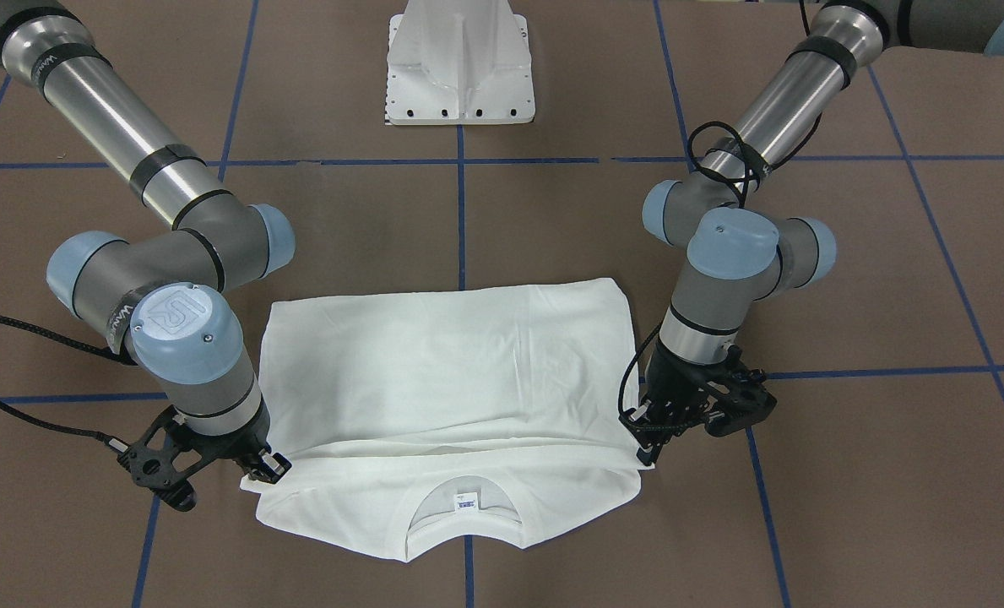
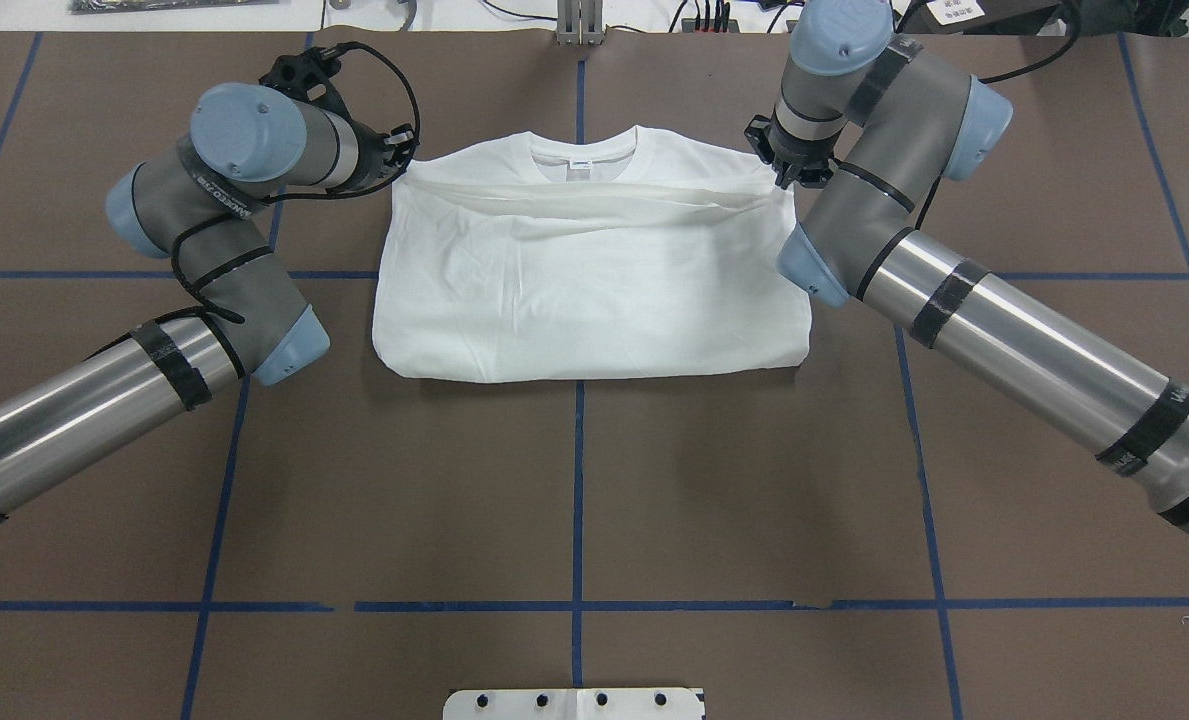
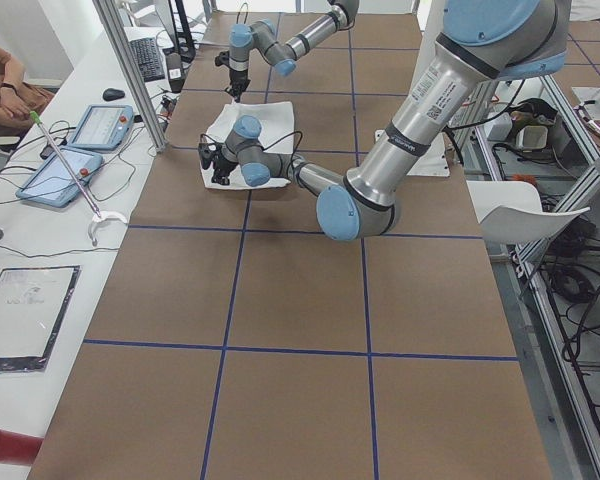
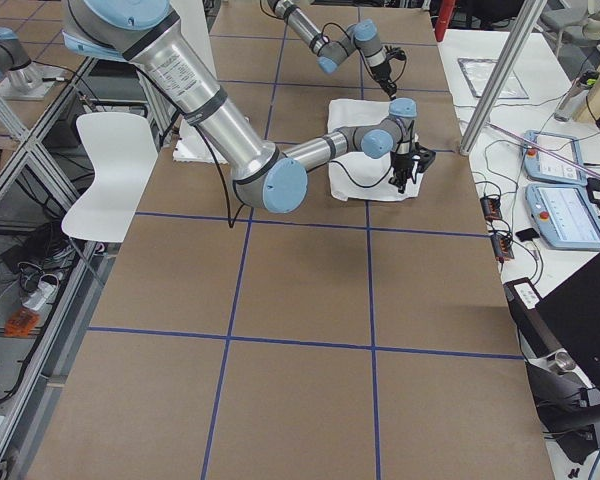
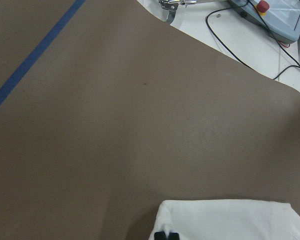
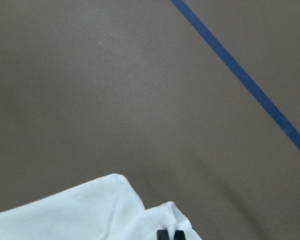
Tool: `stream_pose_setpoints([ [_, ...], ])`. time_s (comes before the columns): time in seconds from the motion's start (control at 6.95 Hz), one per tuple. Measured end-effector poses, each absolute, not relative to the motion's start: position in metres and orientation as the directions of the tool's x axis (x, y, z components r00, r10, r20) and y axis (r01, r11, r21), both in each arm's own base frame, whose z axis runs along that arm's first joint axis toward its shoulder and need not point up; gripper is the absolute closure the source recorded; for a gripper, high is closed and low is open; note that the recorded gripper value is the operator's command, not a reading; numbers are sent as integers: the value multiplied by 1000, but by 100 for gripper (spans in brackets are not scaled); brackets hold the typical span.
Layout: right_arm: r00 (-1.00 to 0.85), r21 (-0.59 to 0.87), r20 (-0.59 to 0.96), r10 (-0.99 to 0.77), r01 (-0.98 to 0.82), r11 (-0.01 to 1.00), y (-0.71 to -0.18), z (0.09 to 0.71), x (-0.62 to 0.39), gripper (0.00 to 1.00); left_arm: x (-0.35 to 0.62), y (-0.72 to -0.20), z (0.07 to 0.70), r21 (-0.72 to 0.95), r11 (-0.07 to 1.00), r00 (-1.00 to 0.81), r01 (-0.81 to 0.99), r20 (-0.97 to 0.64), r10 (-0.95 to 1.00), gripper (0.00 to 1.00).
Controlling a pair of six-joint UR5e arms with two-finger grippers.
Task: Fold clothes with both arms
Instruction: 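Release the hem at the collar and raise both grippers, then move the right gripper to the folded shirt's corner nearest it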
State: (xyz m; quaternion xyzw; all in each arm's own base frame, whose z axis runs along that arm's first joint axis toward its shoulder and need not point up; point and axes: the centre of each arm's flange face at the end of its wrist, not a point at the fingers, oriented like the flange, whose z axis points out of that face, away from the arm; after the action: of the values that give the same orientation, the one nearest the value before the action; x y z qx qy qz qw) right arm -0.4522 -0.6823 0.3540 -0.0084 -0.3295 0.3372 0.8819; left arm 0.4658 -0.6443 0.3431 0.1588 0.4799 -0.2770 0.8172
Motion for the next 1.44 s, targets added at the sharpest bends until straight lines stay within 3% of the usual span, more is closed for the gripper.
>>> stream_pose_setpoints([
  [0.14,558,-237,572,601,-590,772,-682,358,-452,0,467,-644,345,-6,797,387,605,-872,-301,73],
  [0.86,479,-293,644,597,-567,770,-682,358,-404,0,443,-653,358,5,796,382,605,-879,-285,73],
  [1.15,416,-336,674,610,-563,755,-635,376,-385,0,421,-651,361,-12,824,354,566,-899,-257,73],
  [1.44,351,-406,666,658,-569,715,-552,394,-396,0,412,-644,361,-18,838,338,545,-910,-239,73],
])
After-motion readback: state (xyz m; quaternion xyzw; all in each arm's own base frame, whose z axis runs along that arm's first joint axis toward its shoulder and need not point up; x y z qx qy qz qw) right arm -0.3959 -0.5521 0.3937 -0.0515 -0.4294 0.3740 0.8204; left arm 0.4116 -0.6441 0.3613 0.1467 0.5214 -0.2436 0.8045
